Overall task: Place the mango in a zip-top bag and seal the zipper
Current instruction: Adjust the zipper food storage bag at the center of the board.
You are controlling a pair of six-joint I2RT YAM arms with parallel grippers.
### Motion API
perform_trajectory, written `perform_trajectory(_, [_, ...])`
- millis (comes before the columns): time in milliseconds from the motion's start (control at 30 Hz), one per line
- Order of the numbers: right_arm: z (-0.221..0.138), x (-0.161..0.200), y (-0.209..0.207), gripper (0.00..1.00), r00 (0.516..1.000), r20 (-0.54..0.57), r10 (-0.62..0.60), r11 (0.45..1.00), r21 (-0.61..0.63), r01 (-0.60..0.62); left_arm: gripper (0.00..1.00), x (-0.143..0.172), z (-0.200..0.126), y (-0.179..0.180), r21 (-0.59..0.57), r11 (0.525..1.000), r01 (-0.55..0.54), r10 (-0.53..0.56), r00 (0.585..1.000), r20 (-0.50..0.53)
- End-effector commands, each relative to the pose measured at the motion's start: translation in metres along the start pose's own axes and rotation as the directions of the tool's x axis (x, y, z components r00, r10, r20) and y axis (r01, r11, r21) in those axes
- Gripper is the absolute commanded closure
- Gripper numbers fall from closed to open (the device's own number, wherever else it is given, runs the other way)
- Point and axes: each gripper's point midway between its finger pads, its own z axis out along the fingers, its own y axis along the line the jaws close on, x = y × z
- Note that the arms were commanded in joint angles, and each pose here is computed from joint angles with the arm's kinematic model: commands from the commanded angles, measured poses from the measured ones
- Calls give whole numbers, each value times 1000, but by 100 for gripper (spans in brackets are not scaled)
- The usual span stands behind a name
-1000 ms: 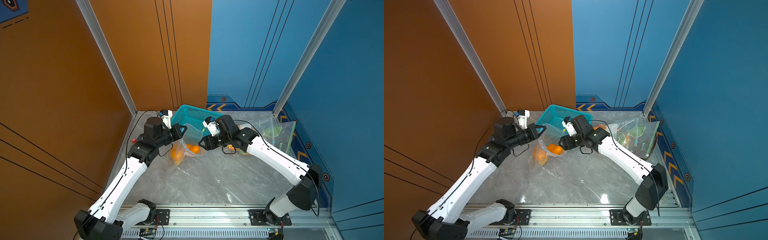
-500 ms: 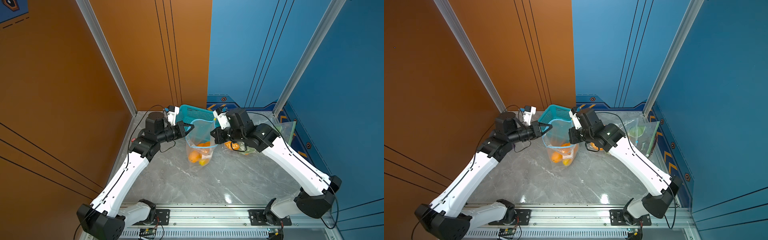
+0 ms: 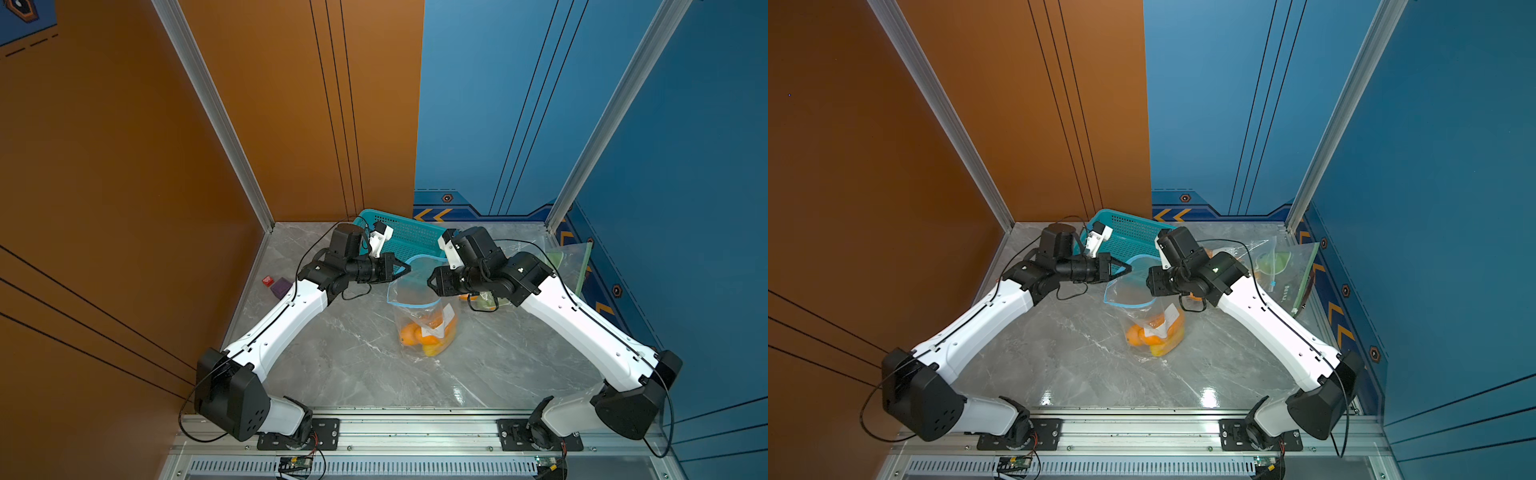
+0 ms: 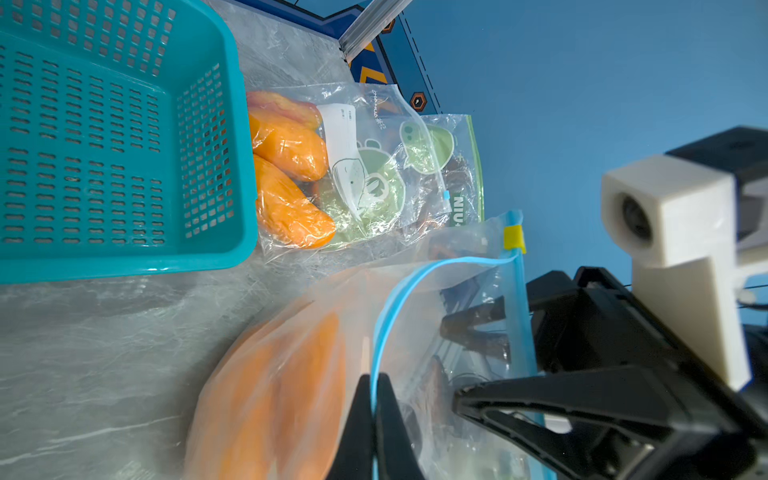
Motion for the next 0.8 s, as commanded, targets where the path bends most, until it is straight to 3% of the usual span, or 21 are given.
perform_trajectory(0, [-29, -29, 5, 37, 995, 95, -25, 995, -95, 34, 100, -13, -3, -27, 60, 980, -190, 189, 982, 21])
perform_trajectory(133, [-55, -42, 1, 29, 988, 150, -46, 982, -176, 73, 100, -19, -5, -36, 74, 963, -258, 256, 966, 37])
perform_trajectory(300, [-81, -42, -7, 24, 959, 220, -176, 931, -280, 235, 100, -23, -9, -46, 109, 941, -320, 316, 947, 49])
perform_trajectory(400, [-86, -43, -29, 24, 934, 270, -233, 912, -273, 306, 100, -24, -10, -51, 134, 920, -368, 365, 930, 52])
perform_trajectory(533, [-80, -40, -49, 17, 883, 346, -317, 861, -286, 421, 100, -27, -10, -48, 146, 910, -387, 385, 922, 42])
perform_trajectory(767, [-63, -21, -47, 19, 819, 403, -407, 718, -414, 560, 100, -40, -4, -24, 118, 938, -325, 325, 945, 27])
